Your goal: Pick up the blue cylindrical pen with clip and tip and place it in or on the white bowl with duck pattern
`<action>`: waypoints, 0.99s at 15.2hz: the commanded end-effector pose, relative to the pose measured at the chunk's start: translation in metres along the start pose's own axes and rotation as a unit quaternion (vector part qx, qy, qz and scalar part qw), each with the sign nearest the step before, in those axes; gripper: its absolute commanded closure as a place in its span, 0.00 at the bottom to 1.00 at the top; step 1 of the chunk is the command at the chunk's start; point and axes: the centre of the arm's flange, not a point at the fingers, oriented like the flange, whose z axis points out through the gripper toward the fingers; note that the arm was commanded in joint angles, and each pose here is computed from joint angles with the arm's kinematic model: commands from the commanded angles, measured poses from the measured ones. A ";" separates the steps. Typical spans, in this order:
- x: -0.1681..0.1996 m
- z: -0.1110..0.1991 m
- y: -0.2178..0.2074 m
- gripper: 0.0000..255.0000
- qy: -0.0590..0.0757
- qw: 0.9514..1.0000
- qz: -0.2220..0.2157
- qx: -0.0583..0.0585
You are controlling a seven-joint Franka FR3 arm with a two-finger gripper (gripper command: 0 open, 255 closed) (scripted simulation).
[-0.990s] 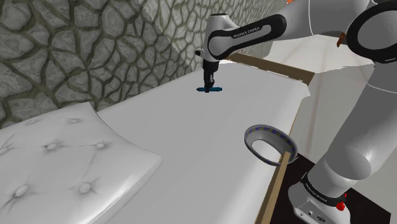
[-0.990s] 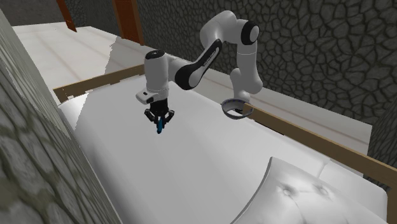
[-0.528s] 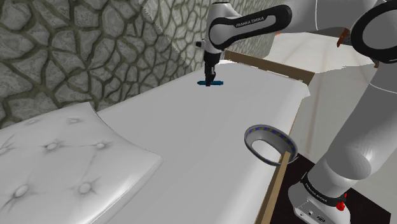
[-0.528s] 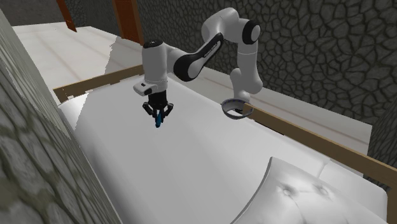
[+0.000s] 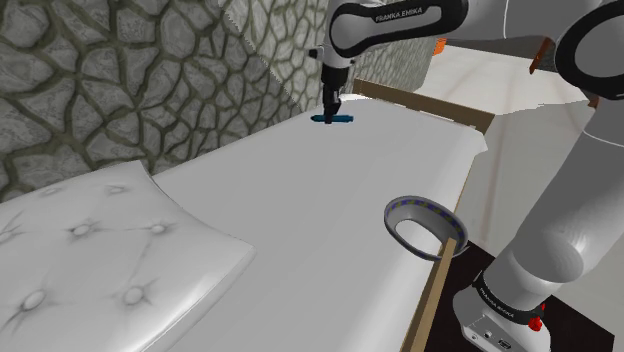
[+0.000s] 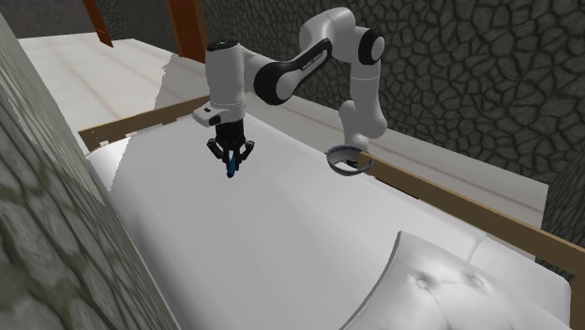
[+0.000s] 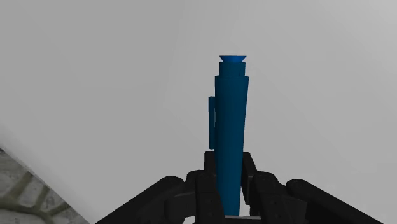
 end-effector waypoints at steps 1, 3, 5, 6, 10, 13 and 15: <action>-0.001 -0.012 0.001 1.00 0.000 1.000 0.000 0.000; -0.001 -0.017 0.001 1.00 0.000 1.000 0.000 0.000; -0.008 -0.020 -0.024 1.00 0.000 1.000 0.000 0.000; -0.012 -0.021 -0.037 1.00 0.000 1.000 0.000 0.000; -0.028 -0.026 -0.087 1.00 0.000 1.000 0.000 0.000; -0.040 -0.030 -0.124 1.00 0.000 1.000 0.000 0.000; -0.048 -0.033 -0.149 1.00 0.000 1.000 0.000 0.000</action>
